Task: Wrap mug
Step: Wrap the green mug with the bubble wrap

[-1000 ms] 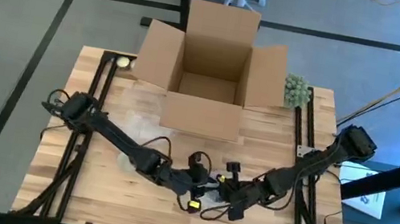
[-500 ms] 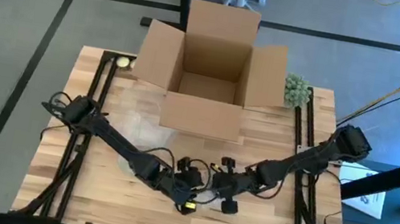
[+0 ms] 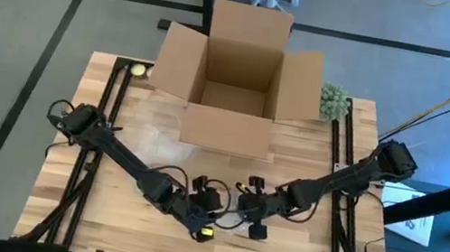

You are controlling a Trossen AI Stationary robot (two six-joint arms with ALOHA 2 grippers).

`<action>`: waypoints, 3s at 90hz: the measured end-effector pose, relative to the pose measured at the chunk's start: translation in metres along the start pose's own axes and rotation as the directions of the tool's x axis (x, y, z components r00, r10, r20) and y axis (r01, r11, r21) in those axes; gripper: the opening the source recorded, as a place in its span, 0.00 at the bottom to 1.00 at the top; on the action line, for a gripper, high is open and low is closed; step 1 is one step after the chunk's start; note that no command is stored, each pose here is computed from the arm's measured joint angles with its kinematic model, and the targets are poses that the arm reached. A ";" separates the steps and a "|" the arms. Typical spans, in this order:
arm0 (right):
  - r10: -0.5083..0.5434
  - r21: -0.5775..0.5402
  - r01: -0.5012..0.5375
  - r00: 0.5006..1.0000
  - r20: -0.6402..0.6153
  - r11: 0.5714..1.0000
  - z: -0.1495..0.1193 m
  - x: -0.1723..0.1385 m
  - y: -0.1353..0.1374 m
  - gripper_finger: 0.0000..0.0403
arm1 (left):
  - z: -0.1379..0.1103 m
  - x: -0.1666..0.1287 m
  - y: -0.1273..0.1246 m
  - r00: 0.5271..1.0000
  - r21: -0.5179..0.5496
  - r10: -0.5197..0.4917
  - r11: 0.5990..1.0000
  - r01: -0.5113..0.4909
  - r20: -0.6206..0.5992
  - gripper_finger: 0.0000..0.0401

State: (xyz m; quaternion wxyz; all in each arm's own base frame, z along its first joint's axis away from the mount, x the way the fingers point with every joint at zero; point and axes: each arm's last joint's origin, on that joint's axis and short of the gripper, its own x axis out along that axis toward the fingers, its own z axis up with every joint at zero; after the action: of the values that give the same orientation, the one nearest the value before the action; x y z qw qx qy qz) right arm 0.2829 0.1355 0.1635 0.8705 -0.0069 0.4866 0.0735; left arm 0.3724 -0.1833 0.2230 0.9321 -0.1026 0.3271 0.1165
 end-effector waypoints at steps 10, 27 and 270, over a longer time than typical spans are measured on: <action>-0.001 0.000 0.001 1.000 -0.001 1.000 0.000 0.000 0.000 0.00 | -0.008 0.002 -0.004 1.000 -0.005 -0.002 1.000 0.002 -0.013 0.19; -0.001 -0.018 0.001 1.000 -0.001 1.000 0.000 0.000 0.000 0.00 | -0.015 0.026 -0.015 0.995 0.004 -0.066 0.998 0.066 0.075 0.19; -0.050 -0.015 0.048 0.984 -0.173 0.999 0.034 -0.048 0.005 0.00 | 0.003 0.075 0.012 0.981 -0.035 -0.098 0.994 0.105 0.166 0.19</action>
State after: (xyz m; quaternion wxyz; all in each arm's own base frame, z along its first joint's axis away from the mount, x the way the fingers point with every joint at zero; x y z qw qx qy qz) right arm 0.2862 0.1374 0.2224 0.8264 -0.0300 0.5597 0.0538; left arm 0.4273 -0.1603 0.1763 0.9581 -0.1295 0.2412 0.0839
